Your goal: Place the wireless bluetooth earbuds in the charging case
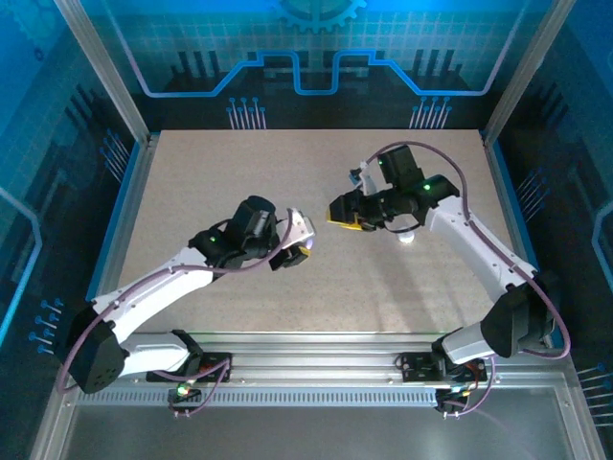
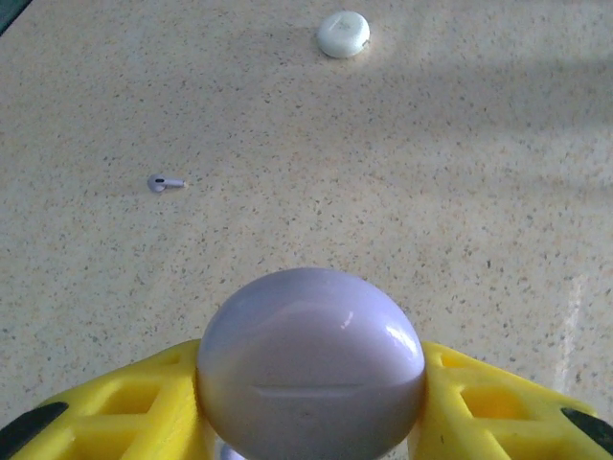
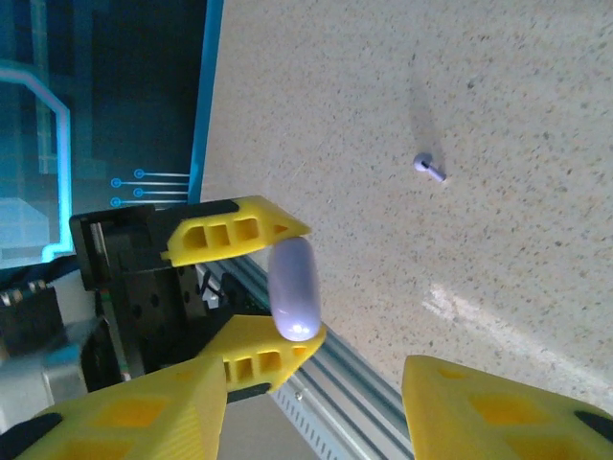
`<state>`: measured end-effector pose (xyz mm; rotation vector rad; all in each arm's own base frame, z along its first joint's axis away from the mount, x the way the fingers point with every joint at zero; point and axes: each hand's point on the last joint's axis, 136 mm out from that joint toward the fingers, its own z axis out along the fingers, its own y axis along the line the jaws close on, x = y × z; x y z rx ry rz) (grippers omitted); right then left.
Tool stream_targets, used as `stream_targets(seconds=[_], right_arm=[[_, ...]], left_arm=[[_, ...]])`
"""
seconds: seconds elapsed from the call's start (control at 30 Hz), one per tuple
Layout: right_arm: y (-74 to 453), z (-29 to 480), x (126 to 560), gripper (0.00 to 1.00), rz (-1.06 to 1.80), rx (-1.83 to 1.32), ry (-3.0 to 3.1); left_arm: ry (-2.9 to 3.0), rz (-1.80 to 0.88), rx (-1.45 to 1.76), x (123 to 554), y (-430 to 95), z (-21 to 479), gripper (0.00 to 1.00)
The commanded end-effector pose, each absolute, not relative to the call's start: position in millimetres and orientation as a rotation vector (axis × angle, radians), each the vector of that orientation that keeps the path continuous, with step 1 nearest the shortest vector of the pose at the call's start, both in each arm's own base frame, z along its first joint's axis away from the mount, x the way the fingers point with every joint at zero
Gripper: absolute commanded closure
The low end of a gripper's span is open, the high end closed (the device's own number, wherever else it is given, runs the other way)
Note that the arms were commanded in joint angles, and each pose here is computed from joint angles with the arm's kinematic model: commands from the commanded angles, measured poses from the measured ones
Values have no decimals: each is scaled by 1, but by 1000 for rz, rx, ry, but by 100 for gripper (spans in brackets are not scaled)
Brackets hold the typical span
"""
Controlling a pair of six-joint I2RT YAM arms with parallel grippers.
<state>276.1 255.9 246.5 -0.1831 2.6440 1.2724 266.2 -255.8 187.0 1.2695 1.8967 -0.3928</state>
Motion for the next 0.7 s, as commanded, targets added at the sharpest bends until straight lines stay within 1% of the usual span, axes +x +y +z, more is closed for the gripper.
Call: stream_targets(seconds=[0.0, 0.37, 0.67], right_arm=[[266, 245, 271, 49, 1269, -167, 2668], [289, 223, 256, 50, 1313, -219, 2779], [307, 218, 253, 56, 1334, -312, 2789]], left_arm=[[1775, -305, 1296, 269, -255, 202, 59], [1718, -290, 1307, 264, -257, 208, 59], [1714, -287, 1295, 263, -258, 210, 59]])
